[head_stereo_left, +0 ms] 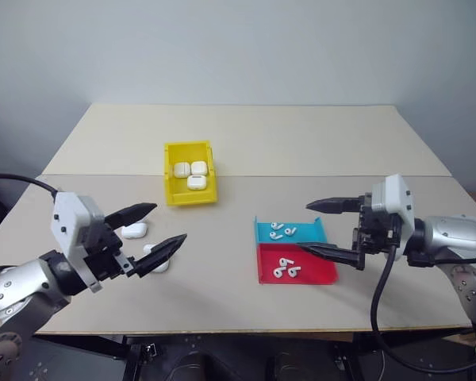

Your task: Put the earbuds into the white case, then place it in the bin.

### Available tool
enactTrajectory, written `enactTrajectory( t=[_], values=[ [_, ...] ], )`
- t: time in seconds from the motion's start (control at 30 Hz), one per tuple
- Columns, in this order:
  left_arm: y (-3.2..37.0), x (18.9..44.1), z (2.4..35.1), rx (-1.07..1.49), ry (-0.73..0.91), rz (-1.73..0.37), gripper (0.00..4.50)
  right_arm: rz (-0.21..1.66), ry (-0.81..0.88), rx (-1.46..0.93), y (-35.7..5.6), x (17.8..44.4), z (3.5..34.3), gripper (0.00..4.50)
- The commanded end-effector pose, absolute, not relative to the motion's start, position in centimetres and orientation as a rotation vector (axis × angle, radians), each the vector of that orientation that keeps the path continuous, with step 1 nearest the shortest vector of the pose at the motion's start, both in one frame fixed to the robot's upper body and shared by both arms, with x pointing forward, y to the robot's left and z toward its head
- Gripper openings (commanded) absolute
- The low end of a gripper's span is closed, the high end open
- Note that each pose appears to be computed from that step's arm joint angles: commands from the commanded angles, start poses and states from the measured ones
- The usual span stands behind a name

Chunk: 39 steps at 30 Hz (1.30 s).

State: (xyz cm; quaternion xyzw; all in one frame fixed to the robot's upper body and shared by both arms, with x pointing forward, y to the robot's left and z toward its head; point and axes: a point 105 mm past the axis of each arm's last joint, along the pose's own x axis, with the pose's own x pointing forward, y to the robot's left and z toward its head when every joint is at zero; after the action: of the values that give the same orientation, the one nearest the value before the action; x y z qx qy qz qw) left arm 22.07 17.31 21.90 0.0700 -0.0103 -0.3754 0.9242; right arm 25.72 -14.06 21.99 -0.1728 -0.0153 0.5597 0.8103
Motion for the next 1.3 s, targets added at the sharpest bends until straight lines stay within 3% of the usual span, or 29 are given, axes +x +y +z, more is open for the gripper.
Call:
enactTrajectory(
  t=[0.03,0.3,0.5,0.87,1.3],
  values=[
    [17.1,21.6,22.3,0.18,-0.029,-0.777,4.5,1.205,-0.08,-0.388,-13.9,25.6,23.1,4.46],
    [17.7,22.1,22.0,0.205,0.079,-0.708,4.5,1.197,-0.076,-0.362,-13.8,25.8,23.2,4.46],
    [17.8,23.2,21.5,0.405,0.183,-0.561,4.5,1.198,-0.096,-0.363,-13.5,26.4,23.9,4.46],
    [19.8,24.4,19.5,0.17,0.689,-0.355,4.5,1.194,-0.082,-0.345,-13.4,26.1,23.8,4.46],
    [20.4,26.8,15.9,0.12,0.886,-0.282,4.5,1.191,-0.114,-0.321,-12.3,26.0,23.6,4.46]
  ],
)
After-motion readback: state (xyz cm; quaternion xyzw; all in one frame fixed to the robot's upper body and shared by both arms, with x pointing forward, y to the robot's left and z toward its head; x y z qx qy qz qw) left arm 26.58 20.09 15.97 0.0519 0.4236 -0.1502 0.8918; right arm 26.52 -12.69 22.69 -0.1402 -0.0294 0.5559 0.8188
